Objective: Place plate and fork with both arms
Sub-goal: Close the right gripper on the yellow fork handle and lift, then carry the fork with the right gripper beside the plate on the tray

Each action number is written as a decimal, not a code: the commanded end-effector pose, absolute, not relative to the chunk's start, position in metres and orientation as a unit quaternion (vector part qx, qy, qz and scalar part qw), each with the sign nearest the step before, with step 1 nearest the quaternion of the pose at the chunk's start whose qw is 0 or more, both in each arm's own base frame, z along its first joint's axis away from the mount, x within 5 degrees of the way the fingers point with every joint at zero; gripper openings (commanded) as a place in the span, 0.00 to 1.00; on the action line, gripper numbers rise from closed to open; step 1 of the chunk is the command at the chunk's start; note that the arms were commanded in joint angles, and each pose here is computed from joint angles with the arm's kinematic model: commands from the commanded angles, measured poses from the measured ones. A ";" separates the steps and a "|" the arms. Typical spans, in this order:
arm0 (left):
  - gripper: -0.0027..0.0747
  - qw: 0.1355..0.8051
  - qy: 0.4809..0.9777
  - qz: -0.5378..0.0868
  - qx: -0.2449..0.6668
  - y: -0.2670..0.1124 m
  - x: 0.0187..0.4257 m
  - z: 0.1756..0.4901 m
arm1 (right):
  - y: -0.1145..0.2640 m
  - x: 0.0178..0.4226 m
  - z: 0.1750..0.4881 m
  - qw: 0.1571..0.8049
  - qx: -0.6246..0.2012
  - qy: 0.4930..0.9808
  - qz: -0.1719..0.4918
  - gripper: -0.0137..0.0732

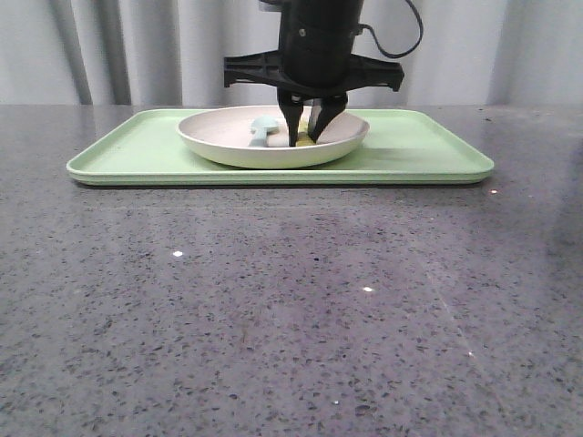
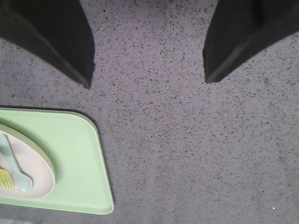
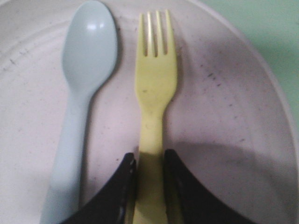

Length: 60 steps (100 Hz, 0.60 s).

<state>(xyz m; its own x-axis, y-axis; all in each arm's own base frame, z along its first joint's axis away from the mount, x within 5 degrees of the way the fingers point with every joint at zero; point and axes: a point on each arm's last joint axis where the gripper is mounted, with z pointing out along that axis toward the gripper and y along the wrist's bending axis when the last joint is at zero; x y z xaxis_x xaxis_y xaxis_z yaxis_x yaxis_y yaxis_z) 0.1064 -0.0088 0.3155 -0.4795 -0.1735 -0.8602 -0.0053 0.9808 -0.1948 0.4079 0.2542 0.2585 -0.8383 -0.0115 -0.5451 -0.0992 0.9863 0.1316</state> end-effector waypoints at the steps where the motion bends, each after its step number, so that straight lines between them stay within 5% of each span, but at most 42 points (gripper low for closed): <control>1: 0.66 0.547 0.831 -0.089 -0.057 -0.009 0.109 0.330 | 0.248 0.403 0.300 0.332 -0.028 0.938 0.097 0.04; 60: 0.66 0.546 0.831 -0.089 -0.057 -0.009 0.109 0.330 | 0.187 0.385 0.376 0.386 0.014 0.920 0.067 0.04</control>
<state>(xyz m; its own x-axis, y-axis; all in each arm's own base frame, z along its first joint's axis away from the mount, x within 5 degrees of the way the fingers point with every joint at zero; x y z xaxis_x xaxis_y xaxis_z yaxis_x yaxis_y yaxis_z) 0.1064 -0.0088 0.3155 -0.4795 -0.1735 -0.8602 -0.0053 0.9808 -0.1948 0.3941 0.2115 0.3279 -0.7887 0.0481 -0.6128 -0.0381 0.9912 0.1268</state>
